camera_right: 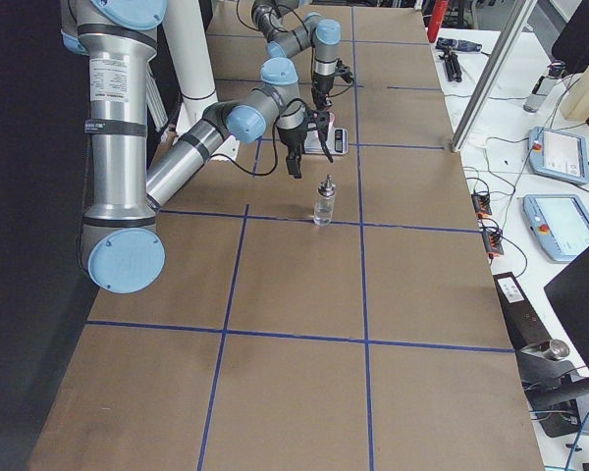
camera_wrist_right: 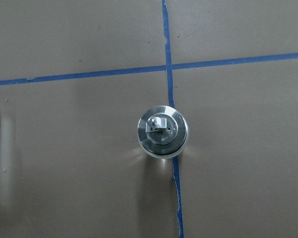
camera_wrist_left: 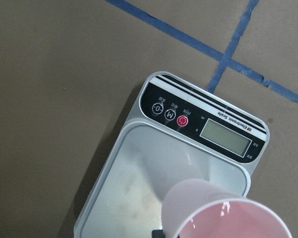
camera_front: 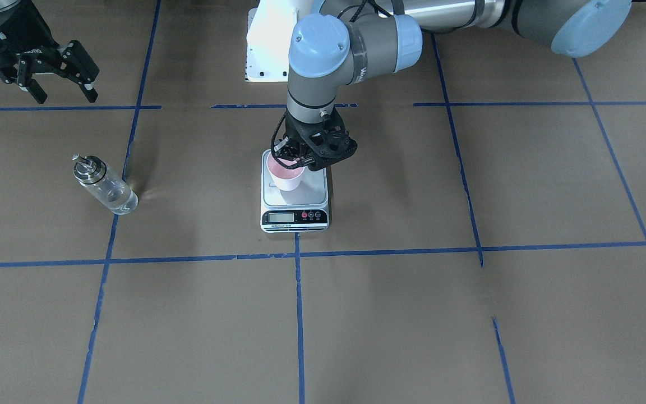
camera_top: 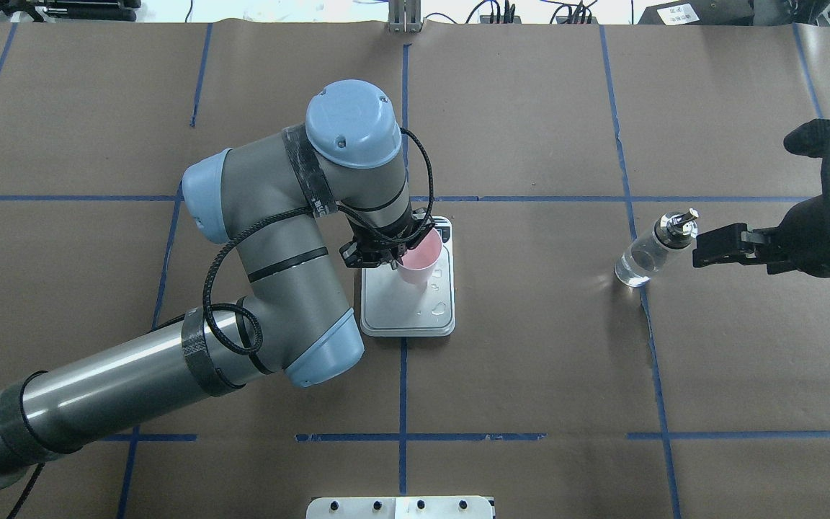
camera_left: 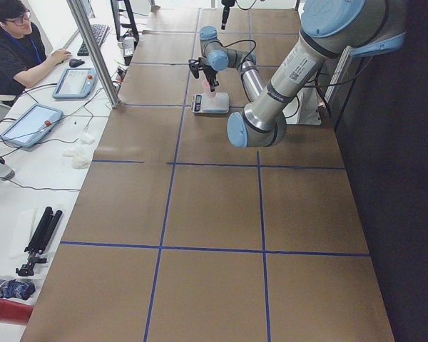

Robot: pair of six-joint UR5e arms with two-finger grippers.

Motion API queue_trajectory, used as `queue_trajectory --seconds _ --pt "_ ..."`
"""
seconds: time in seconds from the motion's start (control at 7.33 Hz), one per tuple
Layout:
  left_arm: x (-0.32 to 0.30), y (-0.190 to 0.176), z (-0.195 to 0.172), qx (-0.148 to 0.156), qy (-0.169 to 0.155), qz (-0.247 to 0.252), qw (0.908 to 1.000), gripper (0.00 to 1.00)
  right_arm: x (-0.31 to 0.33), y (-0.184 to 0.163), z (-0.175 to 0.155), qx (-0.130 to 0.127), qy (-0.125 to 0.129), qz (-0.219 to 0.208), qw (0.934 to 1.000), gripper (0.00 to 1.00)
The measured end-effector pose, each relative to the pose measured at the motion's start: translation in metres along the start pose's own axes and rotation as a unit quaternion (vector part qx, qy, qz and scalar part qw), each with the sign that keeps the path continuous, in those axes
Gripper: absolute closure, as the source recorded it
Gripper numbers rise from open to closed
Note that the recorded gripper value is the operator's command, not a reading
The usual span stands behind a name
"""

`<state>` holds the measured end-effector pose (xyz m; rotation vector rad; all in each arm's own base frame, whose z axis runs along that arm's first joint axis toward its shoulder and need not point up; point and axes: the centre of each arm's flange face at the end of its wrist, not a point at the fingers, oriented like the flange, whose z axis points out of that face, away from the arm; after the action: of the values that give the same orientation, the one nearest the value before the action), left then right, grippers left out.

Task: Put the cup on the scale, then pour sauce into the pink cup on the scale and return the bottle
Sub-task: 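Release the cup on the scale while the right gripper reaches the bottle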

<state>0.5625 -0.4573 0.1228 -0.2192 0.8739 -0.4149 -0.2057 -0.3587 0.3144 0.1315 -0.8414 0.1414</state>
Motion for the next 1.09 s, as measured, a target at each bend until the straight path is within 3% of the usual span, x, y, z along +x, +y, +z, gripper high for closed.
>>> queue_trajectory --seconds 0.27,0.41,0.55,1.09 --pt "-0.006 -0.001 0.007 -0.001 -0.001 0.003 1.0 1.0 0.0 0.004 0.003 -0.005 0.002 -0.001 1.0 0.0" --pt "-0.01 -0.003 0.01 -0.001 0.0 0.006 1.0 0.37 0.0 0.004 0.004 -0.006 0.002 -0.002 1.0 0.0" --pt "-0.013 -0.003 0.012 -0.002 0.002 0.014 0.9999 0.0 0.0 0.005 0.005 -0.007 0.003 -0.002 1.0 0.0" --pt "-0.035 0.004 -0.011 -0.001 0.024 0.048 0.9986 0.0 -0.011 0.019 0.022 0.003 0.021 0.001 0.9998 0.0"
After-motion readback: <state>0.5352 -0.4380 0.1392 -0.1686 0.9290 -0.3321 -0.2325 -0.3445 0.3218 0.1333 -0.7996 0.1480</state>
